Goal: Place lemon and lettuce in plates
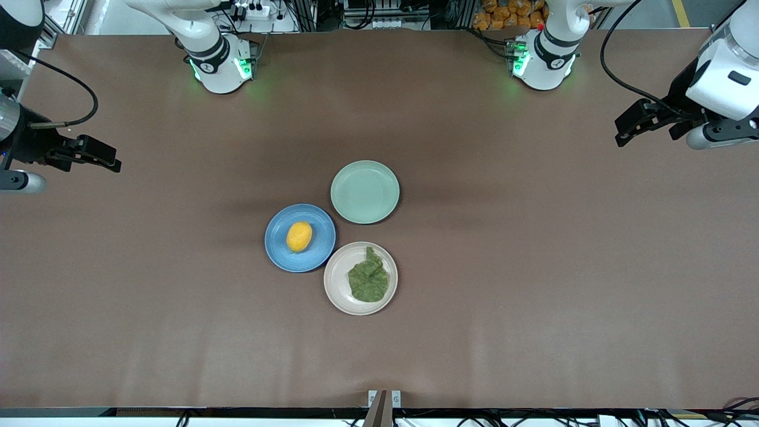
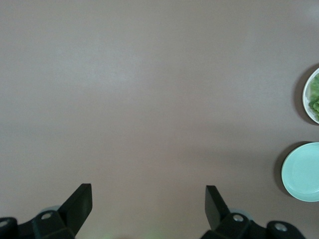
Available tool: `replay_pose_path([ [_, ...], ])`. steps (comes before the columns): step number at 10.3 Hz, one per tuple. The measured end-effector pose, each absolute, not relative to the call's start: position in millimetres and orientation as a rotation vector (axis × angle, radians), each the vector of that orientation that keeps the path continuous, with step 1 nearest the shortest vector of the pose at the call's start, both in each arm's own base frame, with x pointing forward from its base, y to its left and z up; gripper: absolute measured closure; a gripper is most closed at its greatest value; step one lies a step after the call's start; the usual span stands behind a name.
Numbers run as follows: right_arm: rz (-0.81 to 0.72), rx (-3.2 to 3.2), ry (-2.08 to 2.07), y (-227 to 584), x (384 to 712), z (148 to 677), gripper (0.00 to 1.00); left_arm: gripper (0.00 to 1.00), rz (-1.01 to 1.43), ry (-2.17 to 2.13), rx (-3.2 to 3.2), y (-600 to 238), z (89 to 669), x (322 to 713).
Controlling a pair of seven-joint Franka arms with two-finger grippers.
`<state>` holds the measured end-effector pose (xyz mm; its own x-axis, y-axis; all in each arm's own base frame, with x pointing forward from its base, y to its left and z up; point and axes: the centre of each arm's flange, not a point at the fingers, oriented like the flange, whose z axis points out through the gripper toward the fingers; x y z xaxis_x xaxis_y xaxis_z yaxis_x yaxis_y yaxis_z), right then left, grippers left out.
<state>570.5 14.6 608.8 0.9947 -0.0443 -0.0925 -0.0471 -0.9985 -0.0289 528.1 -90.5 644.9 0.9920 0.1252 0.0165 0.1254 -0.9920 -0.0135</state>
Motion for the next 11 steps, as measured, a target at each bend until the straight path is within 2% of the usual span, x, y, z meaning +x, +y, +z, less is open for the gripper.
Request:
replay_pose_path([
  [11, 0.152, -3.106, 0.073, 13.8, 569.9, 608.3, 0.0, 0.0, -0.007, -0.187, -3.119, -94.1, 637.3, 532.3],
])
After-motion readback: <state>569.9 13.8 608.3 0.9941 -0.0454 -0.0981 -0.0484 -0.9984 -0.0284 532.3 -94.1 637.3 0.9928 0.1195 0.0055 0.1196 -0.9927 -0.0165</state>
